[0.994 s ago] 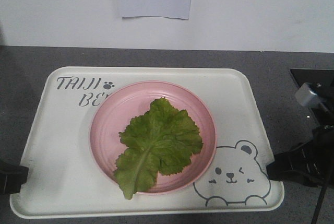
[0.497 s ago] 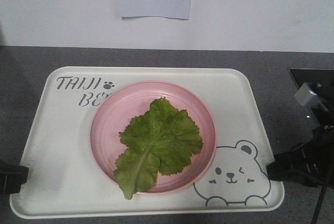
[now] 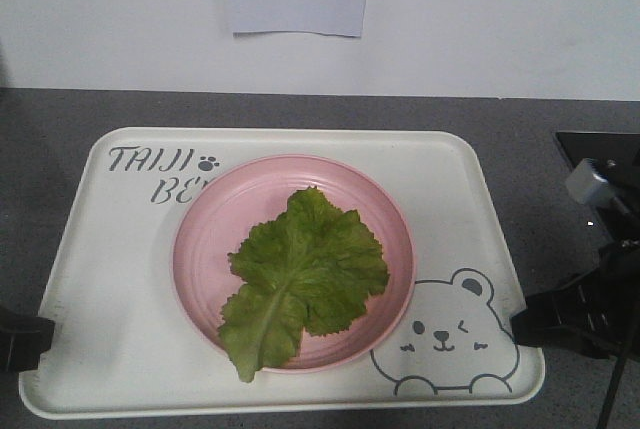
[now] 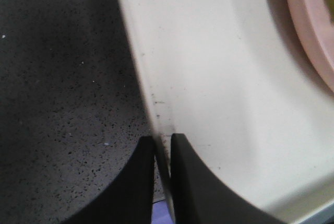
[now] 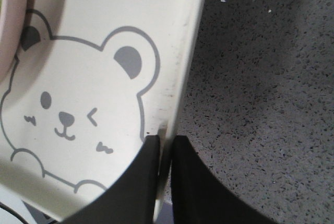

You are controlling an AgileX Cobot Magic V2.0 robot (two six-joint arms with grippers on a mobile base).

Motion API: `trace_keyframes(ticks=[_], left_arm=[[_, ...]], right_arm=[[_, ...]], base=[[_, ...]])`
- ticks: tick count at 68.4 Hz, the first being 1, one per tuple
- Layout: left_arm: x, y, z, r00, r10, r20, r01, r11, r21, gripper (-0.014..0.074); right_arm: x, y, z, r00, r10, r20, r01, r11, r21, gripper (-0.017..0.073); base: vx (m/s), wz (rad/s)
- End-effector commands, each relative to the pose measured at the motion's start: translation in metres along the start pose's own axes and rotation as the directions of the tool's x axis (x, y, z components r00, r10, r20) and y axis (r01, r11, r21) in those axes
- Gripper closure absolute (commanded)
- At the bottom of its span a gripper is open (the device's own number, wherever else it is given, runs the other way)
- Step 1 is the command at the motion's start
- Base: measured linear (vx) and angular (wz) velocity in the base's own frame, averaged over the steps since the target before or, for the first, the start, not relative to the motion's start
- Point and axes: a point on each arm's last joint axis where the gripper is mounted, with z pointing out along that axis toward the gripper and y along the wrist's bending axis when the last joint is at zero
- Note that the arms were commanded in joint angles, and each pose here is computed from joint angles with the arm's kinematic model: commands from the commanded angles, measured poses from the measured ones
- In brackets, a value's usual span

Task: Transfer vegetables to tray and serve
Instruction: 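Drive the base forward holding the tray level with both grippers, then lower the tray with both grippers onto the new counter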

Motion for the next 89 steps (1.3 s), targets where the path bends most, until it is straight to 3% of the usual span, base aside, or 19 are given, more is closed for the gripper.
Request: trace_keyframes(ticks=[1, 48, 69, 89], left_arm=[[-0.009, -0.007, -0.009, 0.995, 0.024, 0.095, -0.028, 0.999, 0.042, 0.0599], [-0.018, -0.007, -0.006, 0.987, 0.024, 0.158, -0.030, 0.999, 0.037, 0.0599], [-0.040, -0.001, 0.029, 0.995, 0.049, 0.082, -0.050, 0.999, 0.008, 0.0599], [-0.068, 0.002, 0.062, 0.997, 0.071, 0.020, -0.071, 0.997, -0.010, 0.0599]], right_arm=[[-0.004, 0.011, -0.010, 0.997, -0.051, 0.064, 0.054, 0.998, -0.046, 0.0562], [-0.006, 0.010, -0.010, 0.996, -0.048, 0.079, 0.051, 0.998, -0.036, 0.0562], [-0.012, -0.002, -0.008, 0.992, 0.017, 0.122, -0.025, 0.997, 0.069, 0.0562], [-0.029, -0.025, 0.025, 0.995, 0.084, 0.060, -0.090, 0.991, 0.102, 0.0562]], base=[[0.00, 0.00], [0.00, 0.00], [0.00, 0.00], [0.00, 0.00]])
